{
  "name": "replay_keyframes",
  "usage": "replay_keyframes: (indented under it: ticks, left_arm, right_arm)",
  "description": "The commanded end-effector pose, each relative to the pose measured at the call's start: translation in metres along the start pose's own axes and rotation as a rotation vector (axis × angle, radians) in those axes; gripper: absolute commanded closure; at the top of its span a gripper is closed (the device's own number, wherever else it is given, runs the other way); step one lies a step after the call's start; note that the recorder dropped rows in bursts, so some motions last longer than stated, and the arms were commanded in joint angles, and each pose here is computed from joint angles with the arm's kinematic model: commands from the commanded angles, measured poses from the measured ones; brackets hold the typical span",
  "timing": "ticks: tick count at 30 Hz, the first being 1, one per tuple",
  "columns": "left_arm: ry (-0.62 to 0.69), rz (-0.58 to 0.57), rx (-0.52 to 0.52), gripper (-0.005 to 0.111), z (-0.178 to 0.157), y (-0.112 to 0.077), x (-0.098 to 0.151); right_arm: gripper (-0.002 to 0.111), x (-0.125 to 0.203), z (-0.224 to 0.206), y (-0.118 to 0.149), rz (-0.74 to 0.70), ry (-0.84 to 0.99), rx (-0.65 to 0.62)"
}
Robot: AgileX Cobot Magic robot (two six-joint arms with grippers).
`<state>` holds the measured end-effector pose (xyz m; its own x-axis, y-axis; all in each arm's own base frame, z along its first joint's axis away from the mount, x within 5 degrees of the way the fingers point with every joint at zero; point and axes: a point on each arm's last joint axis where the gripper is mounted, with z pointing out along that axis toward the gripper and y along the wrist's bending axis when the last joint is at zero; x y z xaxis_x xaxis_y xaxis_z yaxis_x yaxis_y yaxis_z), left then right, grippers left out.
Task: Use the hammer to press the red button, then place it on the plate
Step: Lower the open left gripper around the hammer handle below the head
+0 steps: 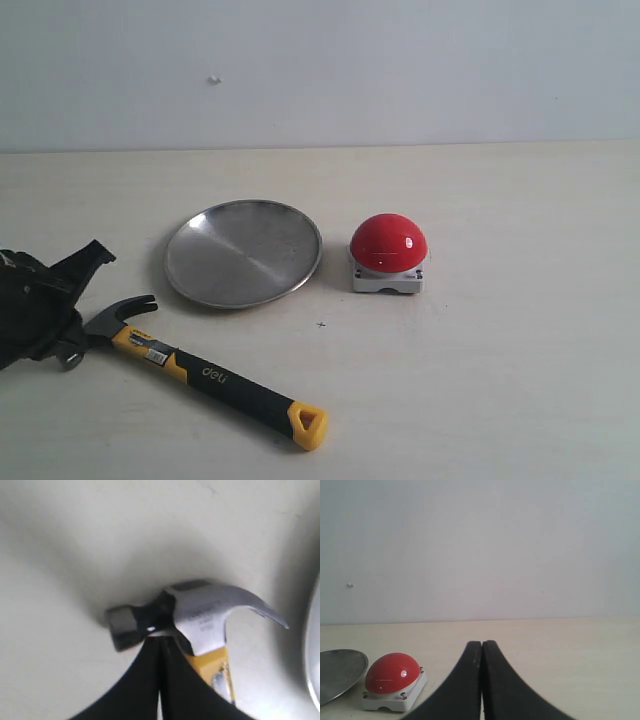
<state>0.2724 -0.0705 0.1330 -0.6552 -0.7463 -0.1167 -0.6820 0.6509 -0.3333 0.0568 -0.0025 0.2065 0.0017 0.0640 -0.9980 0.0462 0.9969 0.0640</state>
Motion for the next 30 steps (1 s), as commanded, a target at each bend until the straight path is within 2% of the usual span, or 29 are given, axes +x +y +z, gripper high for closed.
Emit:
replay_keyframes:
  ticks: [1,5,8,12,18,20,23,30]
  left_arm:
    - [-0.060,0.014,-0.086,0.107,-0.008,0.001,-0.013]
    - [-0.100,-0.079,-0.171,0.107,-0.013,-0.002,-0.013]
    - [-0.170,-0.131,-0.215,0.107,-0.019,-0.012,-0.008]
    - [-0.198,-0.238,-0.217,0.107,-0.028,-0.032,0.002]
    - [-0.165,-0.479,-0.194,0.107,-0.035,-0.050,0.026]
    - [-0.170,-0.519,-0.183,0.107,-0.034,-0.056,0.033]
    - [-0.169,-0.557,-0.192,0.107,-0.024,-0.064,0.042]
    - [-0.122,-0.545,-0.261,0.107,0.012,-0.074,0.056]
  right_arm:
    - [0.108,0.000,0.000,0.000,-0.007,-0.010,0.005]
    - [0.108,0.000,0.000,0.000,-0.007,-0.010,0.005]
    - [0.108,0.000,0.000,0.000,-0.007,-0.010,0.005]
    - [0.108,0.000,0.000,0.000,-0.007,-0.010,0.005]
    - [0.108,0.000,0.000,0.000,-0.007,-0.010,0.005]
    - [0.108,0.000,0.000,0.000,-0.007,-0.010,0.005]
    - [0.108,0.000,0.000,0.000,-0.007,-0.010,0.005]
    - [0.108,0.000,0.000,0.000,-0.007,-0.010,0.005]
